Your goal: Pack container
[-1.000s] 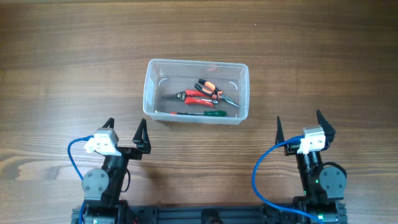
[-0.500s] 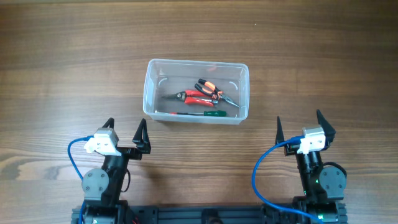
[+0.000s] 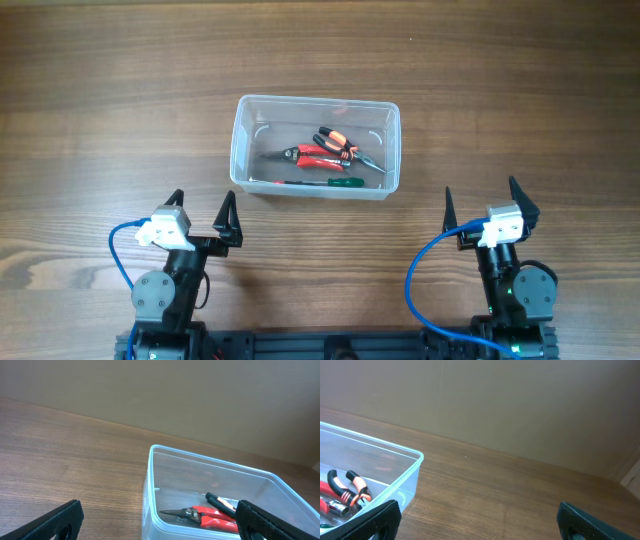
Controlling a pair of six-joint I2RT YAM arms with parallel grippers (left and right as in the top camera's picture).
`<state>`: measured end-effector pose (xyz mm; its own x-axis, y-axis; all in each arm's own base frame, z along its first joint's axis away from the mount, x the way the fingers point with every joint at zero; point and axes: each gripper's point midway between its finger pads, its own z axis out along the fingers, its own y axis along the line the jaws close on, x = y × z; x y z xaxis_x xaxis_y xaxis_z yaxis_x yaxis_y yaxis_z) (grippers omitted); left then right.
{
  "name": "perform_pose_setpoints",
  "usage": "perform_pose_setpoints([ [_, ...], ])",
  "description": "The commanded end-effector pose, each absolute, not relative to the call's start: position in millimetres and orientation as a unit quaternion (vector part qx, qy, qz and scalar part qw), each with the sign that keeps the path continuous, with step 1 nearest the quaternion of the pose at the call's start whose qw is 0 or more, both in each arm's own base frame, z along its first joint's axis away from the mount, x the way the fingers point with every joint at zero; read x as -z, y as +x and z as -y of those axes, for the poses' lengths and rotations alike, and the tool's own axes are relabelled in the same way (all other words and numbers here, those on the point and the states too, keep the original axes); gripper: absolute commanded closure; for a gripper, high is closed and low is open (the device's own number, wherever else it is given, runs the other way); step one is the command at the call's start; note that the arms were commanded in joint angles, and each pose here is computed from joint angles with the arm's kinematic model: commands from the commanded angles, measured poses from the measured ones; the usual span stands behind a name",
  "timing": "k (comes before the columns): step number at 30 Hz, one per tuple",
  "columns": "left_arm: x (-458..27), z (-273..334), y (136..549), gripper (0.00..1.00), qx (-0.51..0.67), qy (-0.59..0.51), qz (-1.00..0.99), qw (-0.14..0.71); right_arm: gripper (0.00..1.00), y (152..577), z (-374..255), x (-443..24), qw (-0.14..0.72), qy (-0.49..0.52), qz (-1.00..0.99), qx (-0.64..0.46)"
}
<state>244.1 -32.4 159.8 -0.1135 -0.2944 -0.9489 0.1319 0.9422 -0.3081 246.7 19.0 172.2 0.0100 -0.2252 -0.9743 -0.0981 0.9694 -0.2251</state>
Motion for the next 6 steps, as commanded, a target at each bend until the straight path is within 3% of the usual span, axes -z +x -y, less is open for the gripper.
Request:
perform_pose_setpoints([
  [1,-158.7,35.5,243.4,0.0,0.172,-0.053,-0.728,0.661,0.0,246.8,-16.9,-173.5,0.703,-0.104,-0.702,0.044],
  [6,-158.9,35.5,243.4,0.0,0.172,-0.053,-0.728,0.661,0.0,246.8,-16.9,-173.5,0.703,-0.104,-0.702,0.044],
])
